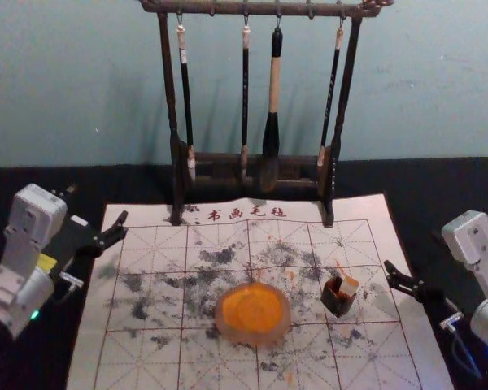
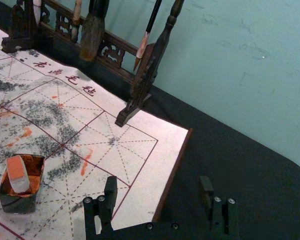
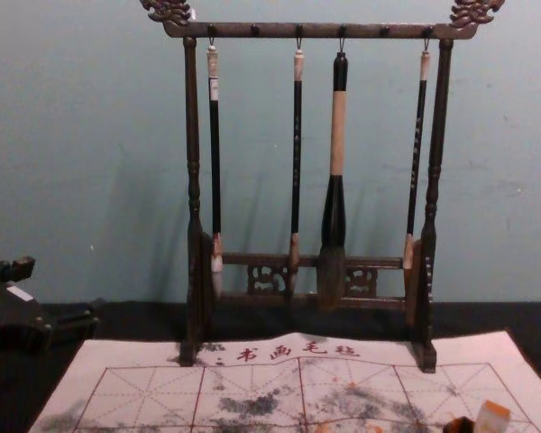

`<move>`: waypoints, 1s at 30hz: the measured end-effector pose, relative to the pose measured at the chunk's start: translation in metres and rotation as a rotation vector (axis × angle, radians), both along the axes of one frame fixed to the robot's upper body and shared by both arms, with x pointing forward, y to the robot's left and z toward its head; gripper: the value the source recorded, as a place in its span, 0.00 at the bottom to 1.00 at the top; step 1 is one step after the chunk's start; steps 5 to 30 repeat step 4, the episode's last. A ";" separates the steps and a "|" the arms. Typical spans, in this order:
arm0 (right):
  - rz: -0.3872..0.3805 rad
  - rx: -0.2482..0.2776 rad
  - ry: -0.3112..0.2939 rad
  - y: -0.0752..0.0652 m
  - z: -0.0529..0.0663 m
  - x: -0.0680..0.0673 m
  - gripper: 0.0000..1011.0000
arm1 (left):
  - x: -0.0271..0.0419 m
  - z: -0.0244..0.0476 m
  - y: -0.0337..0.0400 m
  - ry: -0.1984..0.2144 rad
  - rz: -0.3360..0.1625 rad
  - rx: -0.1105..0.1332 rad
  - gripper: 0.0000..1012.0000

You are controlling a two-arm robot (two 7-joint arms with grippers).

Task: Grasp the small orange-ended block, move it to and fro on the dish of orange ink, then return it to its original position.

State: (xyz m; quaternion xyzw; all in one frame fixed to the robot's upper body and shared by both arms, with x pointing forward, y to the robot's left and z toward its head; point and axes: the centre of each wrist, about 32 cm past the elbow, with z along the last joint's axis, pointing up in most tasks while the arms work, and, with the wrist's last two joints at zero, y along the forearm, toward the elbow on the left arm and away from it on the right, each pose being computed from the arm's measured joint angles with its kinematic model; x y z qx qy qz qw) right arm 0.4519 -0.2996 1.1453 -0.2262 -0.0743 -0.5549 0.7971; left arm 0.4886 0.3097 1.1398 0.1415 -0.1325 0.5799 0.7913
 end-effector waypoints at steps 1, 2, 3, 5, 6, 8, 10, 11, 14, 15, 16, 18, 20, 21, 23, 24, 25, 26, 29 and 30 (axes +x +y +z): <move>0.000 0.000 0.000 0.000 0.000 0.000 0.99 | 0.0000 0.0000 0.0000 0.000 0.000 0.000 0.99; 0.000 0.000 0.000 0.000 0.000 0.000 0.99 | 0.0000 0.0000 0.0000 0.000 0.000 0.000 0.99; 0.000 0.000 0.000 0.000 0.000 0.000 0.99 | 0.0000 0.0000 0.0000 0.000 0.000 0.000 0.99; 0.000 0.000 0.000 0.000 0.000 0.000 0.99 | 0.0000 0.0000 0.0000 0.000 0.000 0.000 0.99; 0.000 0.000 0.000 0.000 0.000 0.000 0.99 | 0.0000 0.0000 0.0000 0.000 0.000 0.000 0.99; 0.000 0.000 0.000 0.000 0.000 0.000 0.99 | 0.0000 0.0000 0.0000 0.000 0.000 0.000 0.99; 0.000 0.000 0.000 0.000 0.000 0.000 0.99 | 0.0000 0.0000 0.0000 0.000 0.000 0.000 0.99; 0.000 0.000 0.000 0.000 0.000 0.000 0.99 | 0.0000 0.0000 0.0000 0.000 0.000 0.000 0.99; 0.000 0.000 0.000 0.000 0.000 0.000 0.99 | 0.0000 0.0000 0.0000 0.000 0.000 0.000 0.99; 0.000 0.000 0.000 0.000 0.000 0.000 0.99 | 0.0000 0.0000 0.0000 0.000 0.000 0.000 0.99; 0.000 0.000 0.000 0.000 0.000 0.000 0.99 | 0.0000 0.0000 0.0000 0.000 0.000 0.000 0.99; 0.000 0.000 0.000 0.000 0.000 0.000 0.99 | 0.0000 0.0000 0.0000 0.000 0.000 0.000 0.99; 0.000 0.000 0.000 0.000 0.000 0.000 0.99 | 0.0000 0.0000 0.0000 0.000 0.000 0.000 0.99; 0.000 0.000 0.000 0.000 0.000 0.000 0.99 | 0.0000 0.0000 0.0000 0.000 0.000 0.000 0.99; 0.000 0.000 0.000 0.000 0.000 0.000 0.99 | 0.0000 0.0000 0.0000 0.000 0.000 0.000 0.99; 0.000 0.000 0.000 0.000 0.000 0.000 0.99 | 0.0000 0.0000 0.0000 0.000 0.000 0.000 0.99; 0.000 0.000 0.000 0.000 0.000 0.000 0.99 | 0.0000 0.0000 0.0000 0.000 0.000 0.000 0.99; 0.000 0.000 0.000 0.000 0.000 0.000 0.99 | 0.0000 0.0000 0.0000 0.000 0.000 0.000 0.99; 0.000 0.000 0.000 0.000 0.000 0.000 0.99 | 0.0000 0.0000 0.0000 0.000 0.000 0.000 0.99; 0.000 0.000 0.000 0.000 0.000 0.000 0.99 | 0.0000 0.0000 0.0000 0.000 0.000 0.000 0.99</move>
